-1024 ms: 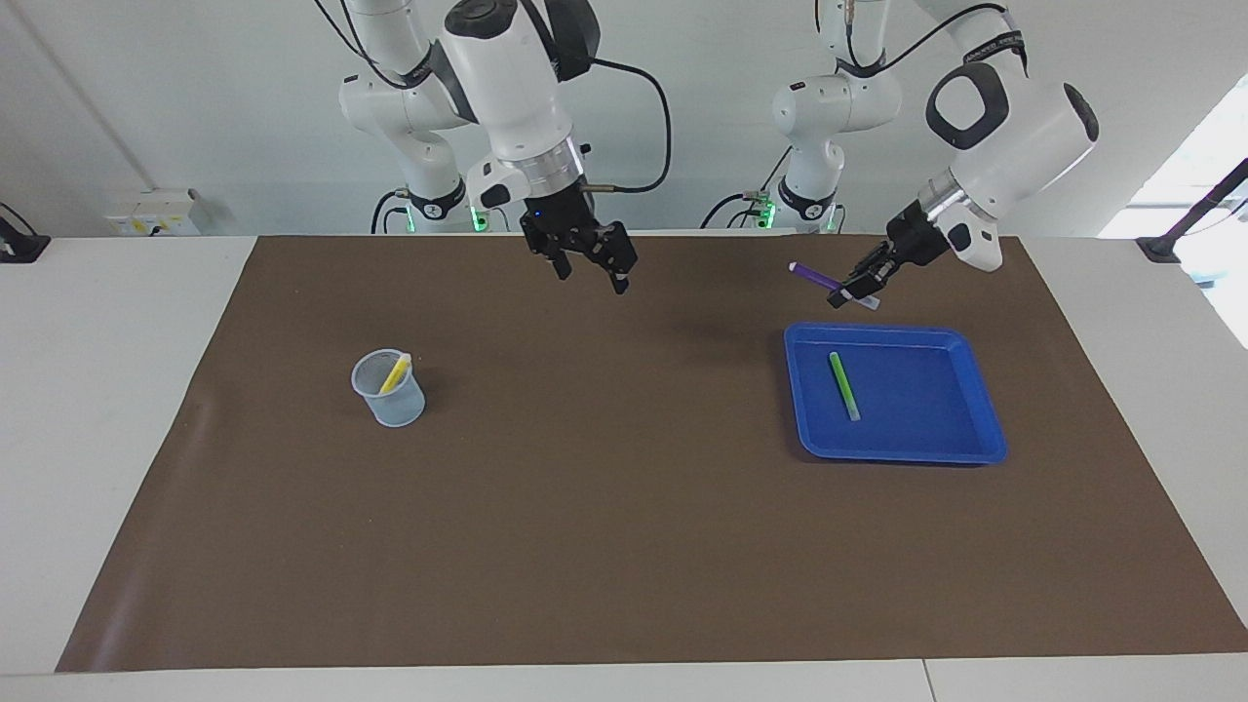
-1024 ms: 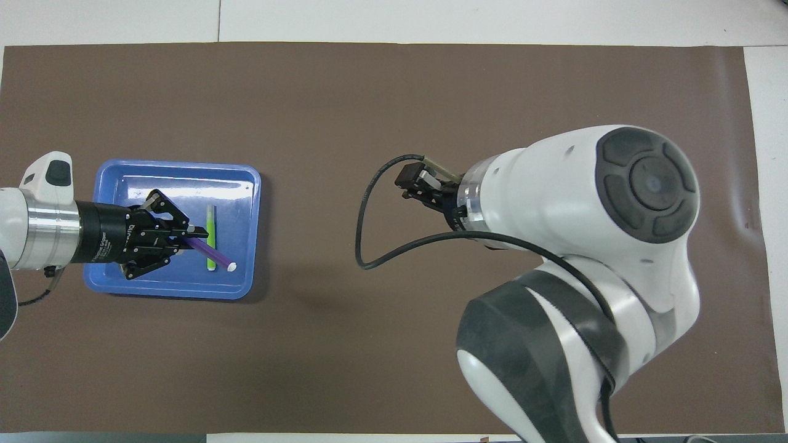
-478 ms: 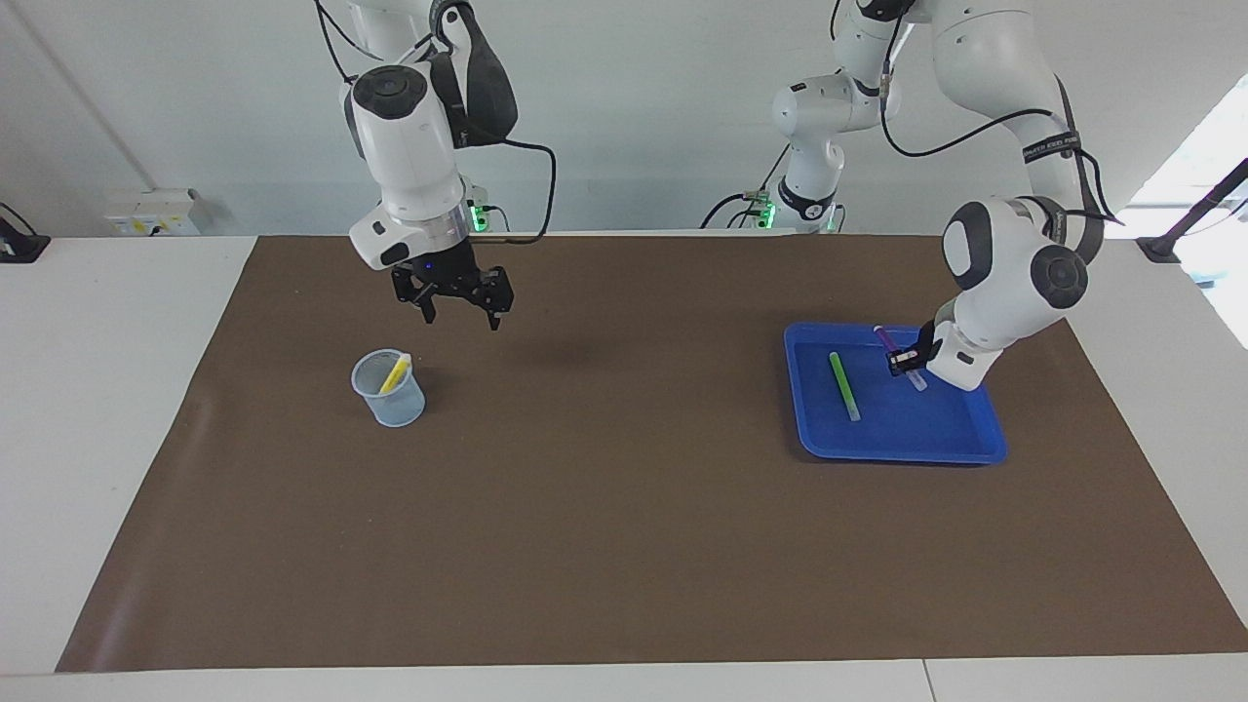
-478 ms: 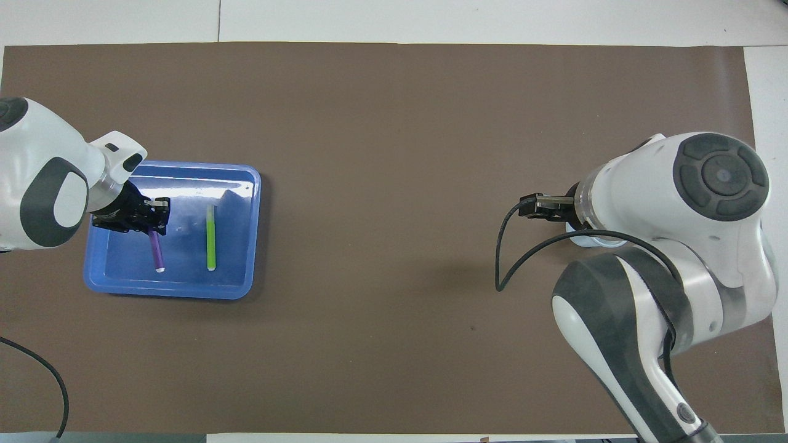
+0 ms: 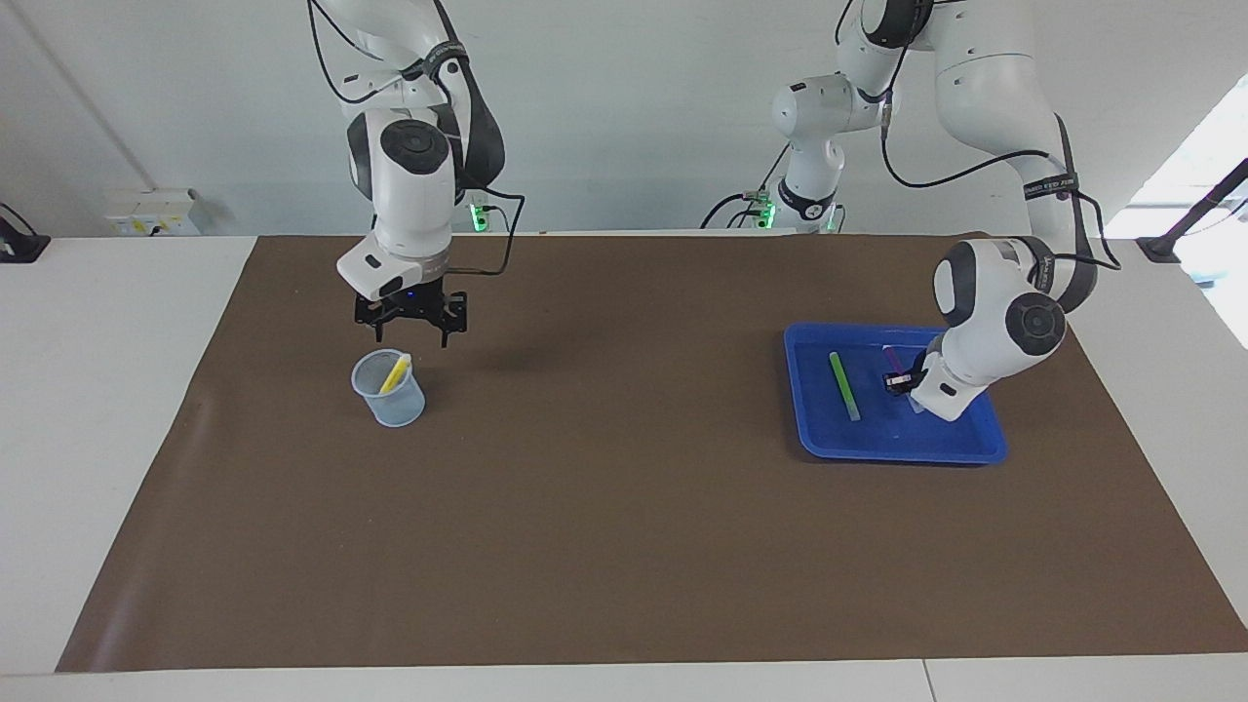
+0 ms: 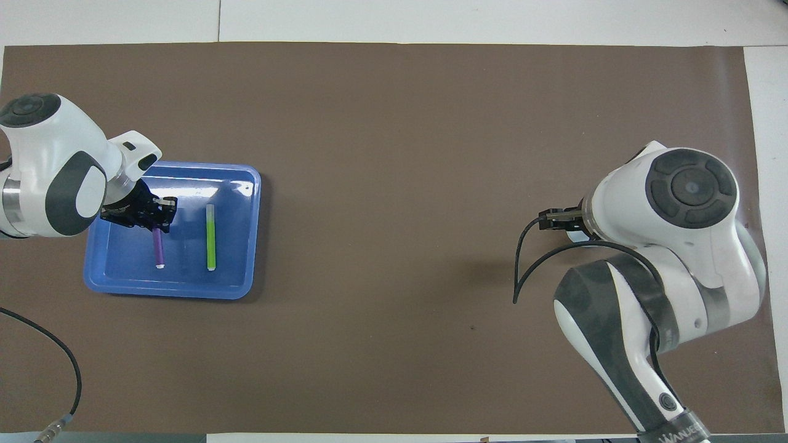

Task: Right arm passes pens to left for tray arrangement
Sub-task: 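Place the purple pen in the tray while the right gripper withdraws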

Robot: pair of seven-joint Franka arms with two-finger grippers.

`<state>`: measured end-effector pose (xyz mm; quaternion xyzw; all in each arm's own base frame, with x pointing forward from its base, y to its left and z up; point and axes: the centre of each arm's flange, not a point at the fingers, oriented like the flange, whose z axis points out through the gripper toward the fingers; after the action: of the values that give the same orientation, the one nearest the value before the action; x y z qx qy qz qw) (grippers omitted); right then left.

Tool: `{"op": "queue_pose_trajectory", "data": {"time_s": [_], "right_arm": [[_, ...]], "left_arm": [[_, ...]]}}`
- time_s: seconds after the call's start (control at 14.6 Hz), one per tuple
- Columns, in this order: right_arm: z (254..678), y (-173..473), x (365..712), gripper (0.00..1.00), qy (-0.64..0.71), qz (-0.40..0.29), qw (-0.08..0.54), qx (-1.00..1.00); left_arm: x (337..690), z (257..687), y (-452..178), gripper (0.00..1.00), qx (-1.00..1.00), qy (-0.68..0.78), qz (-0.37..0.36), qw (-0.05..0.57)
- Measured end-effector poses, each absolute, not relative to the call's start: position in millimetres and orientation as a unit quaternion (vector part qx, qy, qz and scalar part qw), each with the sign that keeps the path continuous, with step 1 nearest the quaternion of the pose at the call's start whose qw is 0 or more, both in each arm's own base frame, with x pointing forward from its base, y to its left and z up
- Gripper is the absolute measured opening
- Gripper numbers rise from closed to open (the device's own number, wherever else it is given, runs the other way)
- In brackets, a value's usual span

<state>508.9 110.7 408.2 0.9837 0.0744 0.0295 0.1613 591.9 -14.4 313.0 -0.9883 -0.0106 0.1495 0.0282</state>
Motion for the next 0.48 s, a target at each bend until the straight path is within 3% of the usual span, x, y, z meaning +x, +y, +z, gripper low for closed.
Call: {"op": "queue_pose_trajectory", "data": {"time_s": [0.34,0.48], "right_arm": [[382.1,105.4,499.2,0.89,0.115,0.037,0.184,0.975],[378.0,96.0,498.6,0.82,0.119,0.035,0.189,0.974]], "left_arm": [[590.7,308.4,-13.2,0.22,-0.989,-0.005,0.146,0.026],[590.8,308.1,-12.9,0.4,-0.989,-0.004,0.145,0.026]]}}
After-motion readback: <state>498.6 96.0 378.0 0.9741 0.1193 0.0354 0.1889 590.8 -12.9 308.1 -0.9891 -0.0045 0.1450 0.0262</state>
